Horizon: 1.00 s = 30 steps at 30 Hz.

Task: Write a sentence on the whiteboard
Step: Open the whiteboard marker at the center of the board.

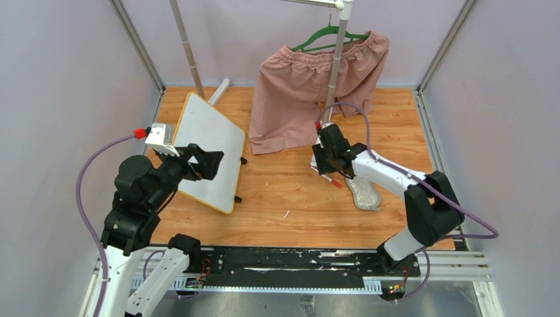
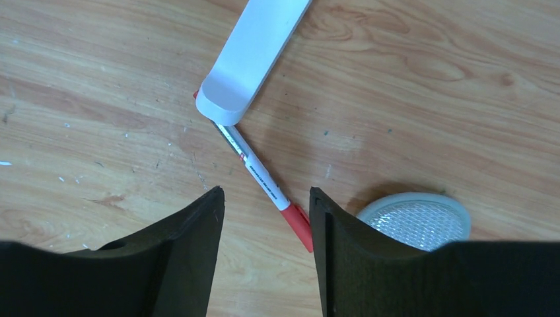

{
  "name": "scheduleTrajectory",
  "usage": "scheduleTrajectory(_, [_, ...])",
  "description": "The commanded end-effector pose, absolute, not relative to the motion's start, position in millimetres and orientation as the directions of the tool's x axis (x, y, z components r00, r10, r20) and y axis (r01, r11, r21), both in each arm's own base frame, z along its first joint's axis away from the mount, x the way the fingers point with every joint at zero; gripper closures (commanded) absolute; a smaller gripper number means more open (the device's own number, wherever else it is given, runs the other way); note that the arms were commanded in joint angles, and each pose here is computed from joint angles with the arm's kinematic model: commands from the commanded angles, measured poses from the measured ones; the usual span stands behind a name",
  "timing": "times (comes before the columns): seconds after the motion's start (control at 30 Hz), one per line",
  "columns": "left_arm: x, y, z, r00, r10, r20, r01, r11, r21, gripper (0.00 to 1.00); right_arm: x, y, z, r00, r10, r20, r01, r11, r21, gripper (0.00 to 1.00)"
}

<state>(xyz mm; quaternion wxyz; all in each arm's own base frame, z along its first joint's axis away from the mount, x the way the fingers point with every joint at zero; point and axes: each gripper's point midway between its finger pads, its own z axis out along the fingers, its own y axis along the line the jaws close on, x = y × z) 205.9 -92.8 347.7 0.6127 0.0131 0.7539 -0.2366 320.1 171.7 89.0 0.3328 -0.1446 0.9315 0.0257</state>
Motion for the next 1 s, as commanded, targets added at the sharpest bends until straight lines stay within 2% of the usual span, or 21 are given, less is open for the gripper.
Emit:
scheduleTrajectory(0.0, [205,-109,364,-0.145,-0.255,-0.956,0.439,0.849,-0.293,0.0,326,179,73,-0.753,-0.295,-0.588,-0.342,0.939,-0.033,0.47])
scheduleTrajectory(0.2, [211,-115,339,-0.178,-0.233,-0.956,0.449,0.845,-0.29,0.0,324,183,52,-0.776,-0.331,-0.536,-0.374,0.927,-0.031,0.54])
scheduleTrajectory(0.5, [217,-117,314,-0.22,-0.238,-0.946,0.427,0.849,-0.312,0.0,316,178,31,-0.798,-0.357,-0.486,-0.386,0.922,-0.042,0.56])
scheduleTrajectory(0.63, [218,-121,307,-0.244,-0.256,-0.935,0.431,0.835,-0.341,0.0,314,179,23,-0.807,-0.355,-0.472,-0.386,0.922,-0.033,0.62])
scheduleTrajectory(0.77, [217,-121,305,-0.249,-0.262,-0.932,0.429,0.833,-0.349,0.0,312,182,22,-0.813,-0.348,-0.466,-0.387,0.922,-0.014,0.72])
scheduleTrajectory(0.97, [216,-122,305,-0.257,-0.275,-0.927,0.425,0.829,-0.364,0.0,298,179,15,-0.833,-0.337,-0.439,-0.377,0.926,0.003,0.95])
